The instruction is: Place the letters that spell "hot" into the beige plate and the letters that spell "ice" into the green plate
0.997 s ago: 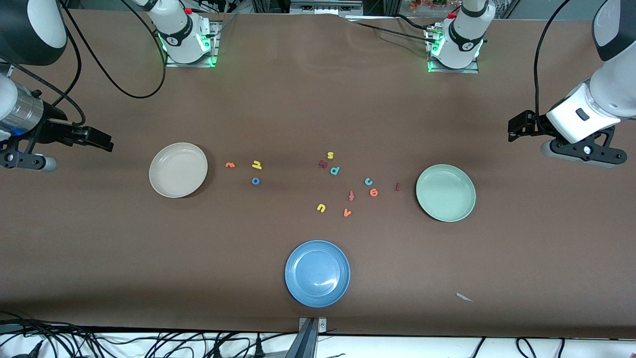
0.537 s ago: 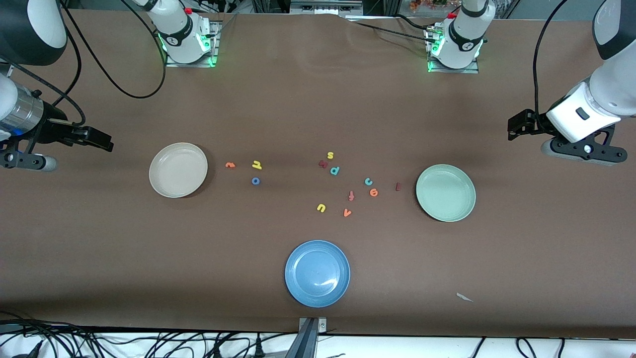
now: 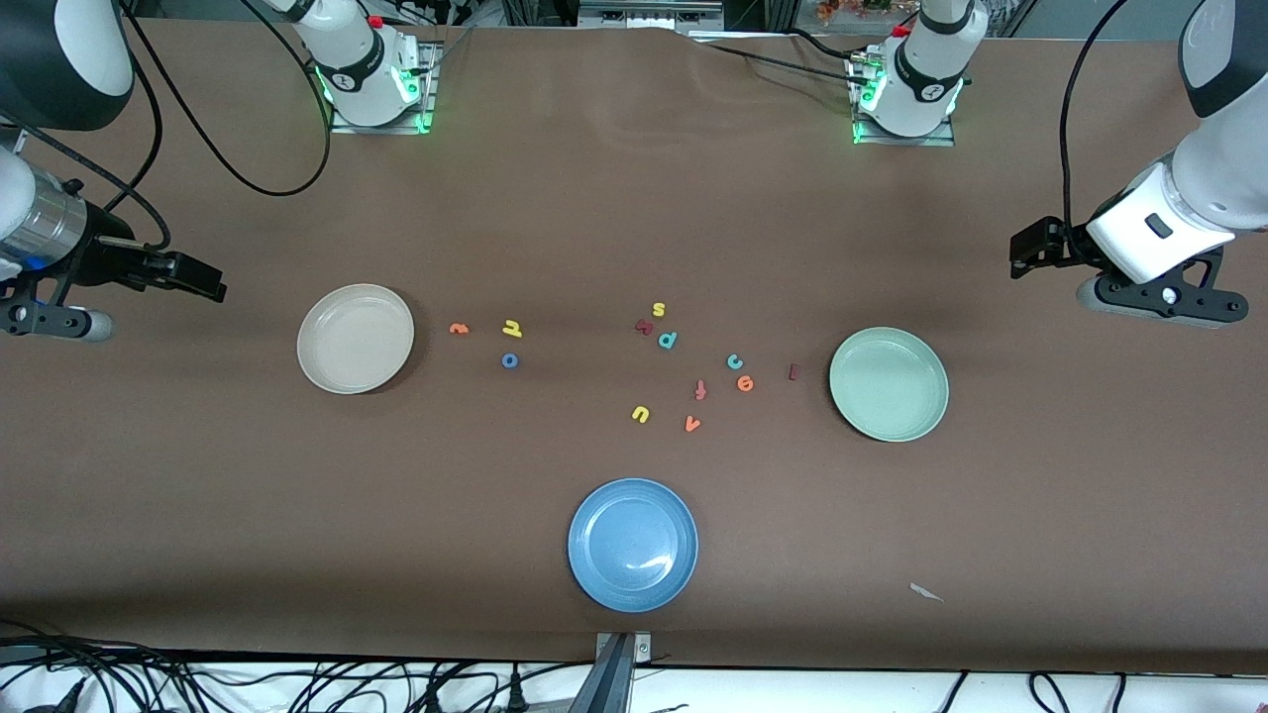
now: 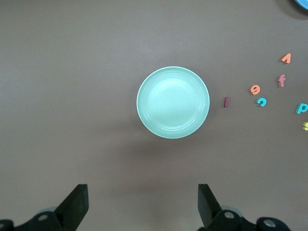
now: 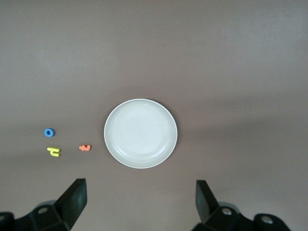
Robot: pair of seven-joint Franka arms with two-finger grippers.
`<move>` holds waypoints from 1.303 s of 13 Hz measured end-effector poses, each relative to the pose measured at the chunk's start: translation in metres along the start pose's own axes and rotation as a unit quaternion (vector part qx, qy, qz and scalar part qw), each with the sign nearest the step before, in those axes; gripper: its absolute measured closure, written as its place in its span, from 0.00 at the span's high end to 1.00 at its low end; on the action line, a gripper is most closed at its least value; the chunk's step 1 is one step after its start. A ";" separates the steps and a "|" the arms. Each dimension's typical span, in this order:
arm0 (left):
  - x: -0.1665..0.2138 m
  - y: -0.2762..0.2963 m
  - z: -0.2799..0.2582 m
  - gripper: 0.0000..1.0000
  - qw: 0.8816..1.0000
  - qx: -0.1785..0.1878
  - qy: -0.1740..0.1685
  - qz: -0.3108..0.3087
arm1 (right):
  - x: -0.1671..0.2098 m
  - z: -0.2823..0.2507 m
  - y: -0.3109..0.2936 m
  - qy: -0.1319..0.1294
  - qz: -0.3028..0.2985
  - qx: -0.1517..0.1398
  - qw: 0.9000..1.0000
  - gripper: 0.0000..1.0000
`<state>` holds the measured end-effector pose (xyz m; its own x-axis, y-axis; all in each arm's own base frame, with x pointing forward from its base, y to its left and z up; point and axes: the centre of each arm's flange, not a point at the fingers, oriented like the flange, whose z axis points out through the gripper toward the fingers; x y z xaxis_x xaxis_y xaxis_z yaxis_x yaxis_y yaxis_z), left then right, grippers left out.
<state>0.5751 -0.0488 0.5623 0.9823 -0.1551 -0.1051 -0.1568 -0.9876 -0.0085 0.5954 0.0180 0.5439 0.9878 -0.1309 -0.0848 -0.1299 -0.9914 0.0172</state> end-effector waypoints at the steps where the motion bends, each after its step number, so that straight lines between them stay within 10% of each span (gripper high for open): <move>1: 0.000 0.000 0.000 1.00 1.000 0.000 0.000 0.000 | 0.000 0.000 0.000 0.000 0.000 0.000 1.000 1.00; 17: -0.002 -0.002 -0.003 1.00 1.000 0.000 0.000 -0.004 | 0.000 0.003 0.000 -0.005 0.000 -0.001 1.000 1.00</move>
<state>0.5734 -0.0467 0.5658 0.9836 -0.1465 -0.1048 -0.1483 -0.9889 -0.0097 0.5946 0.0180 0.5405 0.9868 -0.1309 -0.0949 -0.1297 -0.9914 0.0189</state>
